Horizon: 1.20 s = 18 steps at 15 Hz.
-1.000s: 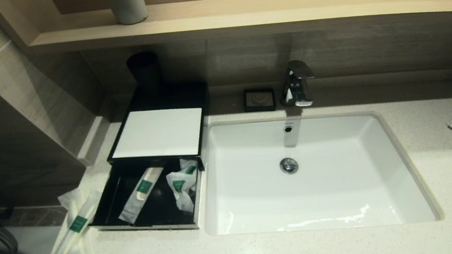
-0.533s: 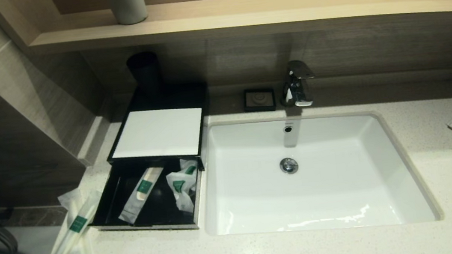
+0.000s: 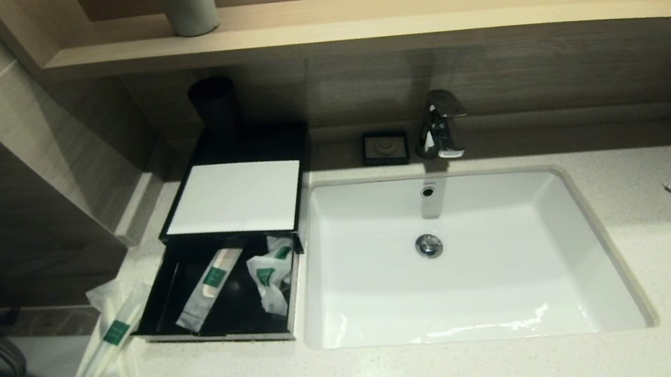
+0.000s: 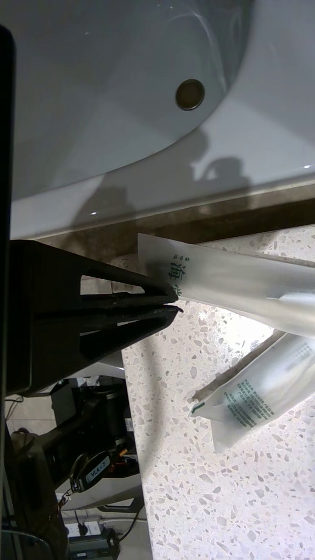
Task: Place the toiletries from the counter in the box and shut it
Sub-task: Pick up the bathroom toiletry
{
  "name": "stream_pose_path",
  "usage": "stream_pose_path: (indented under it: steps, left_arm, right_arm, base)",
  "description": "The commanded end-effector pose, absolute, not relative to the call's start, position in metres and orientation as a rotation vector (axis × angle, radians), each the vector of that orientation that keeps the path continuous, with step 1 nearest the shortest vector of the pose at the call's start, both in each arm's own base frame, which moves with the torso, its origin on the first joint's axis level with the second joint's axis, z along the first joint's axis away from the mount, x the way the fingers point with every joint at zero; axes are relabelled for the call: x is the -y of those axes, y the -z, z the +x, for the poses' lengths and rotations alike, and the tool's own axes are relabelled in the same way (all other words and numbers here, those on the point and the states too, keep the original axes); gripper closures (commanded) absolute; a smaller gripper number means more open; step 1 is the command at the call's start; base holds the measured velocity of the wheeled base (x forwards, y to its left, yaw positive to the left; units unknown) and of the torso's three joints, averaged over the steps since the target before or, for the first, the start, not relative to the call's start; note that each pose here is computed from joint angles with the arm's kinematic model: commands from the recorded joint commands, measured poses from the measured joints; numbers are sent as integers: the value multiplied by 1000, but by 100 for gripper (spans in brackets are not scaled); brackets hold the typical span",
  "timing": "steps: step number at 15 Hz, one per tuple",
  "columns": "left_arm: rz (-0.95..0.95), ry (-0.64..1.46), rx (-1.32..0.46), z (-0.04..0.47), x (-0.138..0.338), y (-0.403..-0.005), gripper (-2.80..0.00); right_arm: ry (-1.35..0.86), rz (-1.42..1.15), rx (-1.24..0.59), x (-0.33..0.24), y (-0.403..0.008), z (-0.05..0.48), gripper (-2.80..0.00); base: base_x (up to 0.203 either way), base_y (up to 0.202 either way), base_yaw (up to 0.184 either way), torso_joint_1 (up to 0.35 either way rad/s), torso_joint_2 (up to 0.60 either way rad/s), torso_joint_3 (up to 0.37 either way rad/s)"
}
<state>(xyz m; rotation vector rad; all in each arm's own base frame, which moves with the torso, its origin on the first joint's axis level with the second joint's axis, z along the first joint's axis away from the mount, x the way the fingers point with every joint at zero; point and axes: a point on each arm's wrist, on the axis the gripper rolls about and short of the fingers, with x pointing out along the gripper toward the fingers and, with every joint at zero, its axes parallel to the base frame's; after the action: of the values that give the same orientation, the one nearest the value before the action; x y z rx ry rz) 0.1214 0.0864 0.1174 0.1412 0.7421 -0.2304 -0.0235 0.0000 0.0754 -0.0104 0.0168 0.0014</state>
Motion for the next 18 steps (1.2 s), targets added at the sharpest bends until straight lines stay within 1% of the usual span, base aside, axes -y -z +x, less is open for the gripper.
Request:
stream_pose_path:
  steps: [1,2,10,18]
  left_arm:
    - [151,231,-733,120,-85,-118,-154]
    - [152,229,-730,119,-85,-119,-280]
    - [115,224,-763,125,-92,-113,-280]
    - [142,234,-770,122,-90,-111,-280]
  right_arm:
    - [-2,-11,-17,0,-75,-24,0]
    - [-2,-11,-18,0,-75,-24,0]
    - [-2,-11,-18,0,-75,-24,0]
    - [-2,-11,-17,0,-75,-24,0]
  base:
    - [0,0,0,0,0,0]
    - [0,0,0,0,0,0]
    - [0,0,0,0,0,0]
    - [0,0,0,0,0,0]
